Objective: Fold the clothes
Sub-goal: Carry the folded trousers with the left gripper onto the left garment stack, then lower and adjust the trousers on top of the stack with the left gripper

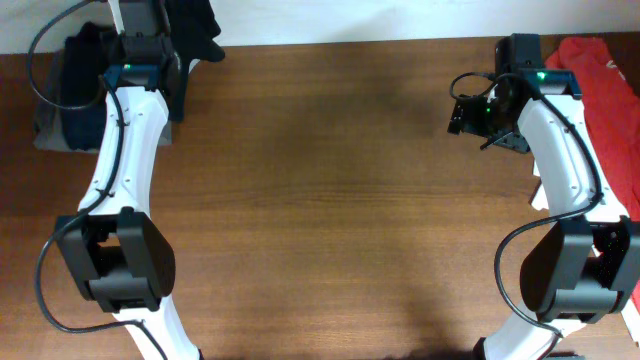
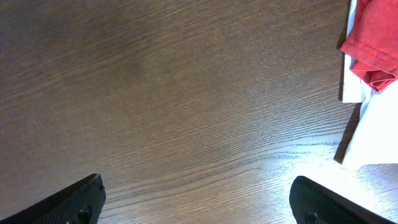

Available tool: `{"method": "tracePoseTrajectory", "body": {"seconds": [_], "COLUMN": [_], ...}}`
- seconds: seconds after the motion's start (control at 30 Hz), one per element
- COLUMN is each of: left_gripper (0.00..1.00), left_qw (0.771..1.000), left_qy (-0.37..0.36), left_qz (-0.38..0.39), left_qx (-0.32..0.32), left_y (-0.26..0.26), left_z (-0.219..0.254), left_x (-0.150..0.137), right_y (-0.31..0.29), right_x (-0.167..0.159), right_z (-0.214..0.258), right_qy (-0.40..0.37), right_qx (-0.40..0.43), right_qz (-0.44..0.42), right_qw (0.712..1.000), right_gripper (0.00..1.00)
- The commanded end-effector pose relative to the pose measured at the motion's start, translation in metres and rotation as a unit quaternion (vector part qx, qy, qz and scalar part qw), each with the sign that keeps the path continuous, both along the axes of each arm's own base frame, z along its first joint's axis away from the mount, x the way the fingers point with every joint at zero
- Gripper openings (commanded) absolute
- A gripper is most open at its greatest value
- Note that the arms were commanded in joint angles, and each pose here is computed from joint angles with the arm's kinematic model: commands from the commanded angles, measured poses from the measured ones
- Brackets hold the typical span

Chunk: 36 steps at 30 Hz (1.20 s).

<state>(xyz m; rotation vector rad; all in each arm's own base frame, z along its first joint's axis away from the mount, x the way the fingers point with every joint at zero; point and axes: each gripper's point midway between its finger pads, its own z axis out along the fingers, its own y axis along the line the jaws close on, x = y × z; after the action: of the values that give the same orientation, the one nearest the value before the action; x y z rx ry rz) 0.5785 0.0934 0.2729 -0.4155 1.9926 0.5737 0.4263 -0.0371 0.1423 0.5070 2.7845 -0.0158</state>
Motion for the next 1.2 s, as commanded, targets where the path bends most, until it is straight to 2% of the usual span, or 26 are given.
{"method": "tracePoseTrajectory", "body": {"seconds": [0.0, 0.2, 0.37, 0.53, 0.7, 0.77, 0.87, 0.9, 0.93, 1.0, 1.17], "left_gripper": [0.01, 0.01, 0.01, 0.01, 0.02, 0.02, 0.02, 0.51, 0.93, 0.97, 0.98], "left_qw": [0.997, 0.996, 0.992, 0.995, 0.999, 0.999, 0.999, 0.999, 0.999, 0.999, 0.999], "left_qy": [-0.065, -0.066, -0.057, -0.033, 0.002, -0.011, -0.042, -0.040, -0.039, -0.037, 0.006], "left_qz": [0.034, 0.058, 0.109, 0.072, 0.033, 0.037, 0.023, -0.001, -0.002, 0.006, 0.031], "left_qx": [-0.033, -0.034, -0.032, -0.060, -0.034, -0.031, -0.004, 0.010, 0.011, 0.012, 0.008], "left_y": [0.003, 0.029, 0.091, 0.120, 0.126, 0.134, 0.141, 0.137, 0.138, 0.145, 0.159], "left_z": [0.047, 0.040, 0.012, -0.040, -0.092, -0.096, -0.079, -0.076, -0.076, -0.076, -0.091], "left_x": [-0.016, -0.016, -0.016, 0.007, 0.032, 0.036, 0.045, 0.050, 0.050, 0.047, 0.031], "right_y": [-0.002, -0.002, -0.002, -0.002, -0.002, -0.002, -0.002, -0.002, -0.002, -0.002, -0.002], "right_x": [0.003, 0.003, 0.003, 0.003, 0.003, 0.003, 0.003, 0.003, 0.003, 0.003, 0.003], "right_z": [0.009, 0.009, 0.009, 0.009, 0.009, 0.009, 0.009, 0.009, 0.009, 0.009, 0.009], "right_qy": [-0.012, -0.012, -0.012, -0.012, -0.012, -0.012, -0.012, -0.012, -0.012, -0.012, -0.012], "right_qx": [-0.007, -0.007, -0.007, -0.007, -0.007, -0.007, -0.007, -0.007, -0.007, -0.007, -0.007], "right_qz": [-0.001, -0.002, -0.002, -0.002, -0.002, -0.002, -0.002, -0.002, -0.002, -0.002, -0.002], "right_qw": [1.000, 1.000, 1.000, 1.000, 1.000, 1.000, 1.000, 1.000, 1.000, 1.000, 1.000], "right_gripper": [0.98, 0.98, 0.98, 0.98, 0.98, 0.98, 0.98, 0.98, 0.98, 0.98, 0.98]}}
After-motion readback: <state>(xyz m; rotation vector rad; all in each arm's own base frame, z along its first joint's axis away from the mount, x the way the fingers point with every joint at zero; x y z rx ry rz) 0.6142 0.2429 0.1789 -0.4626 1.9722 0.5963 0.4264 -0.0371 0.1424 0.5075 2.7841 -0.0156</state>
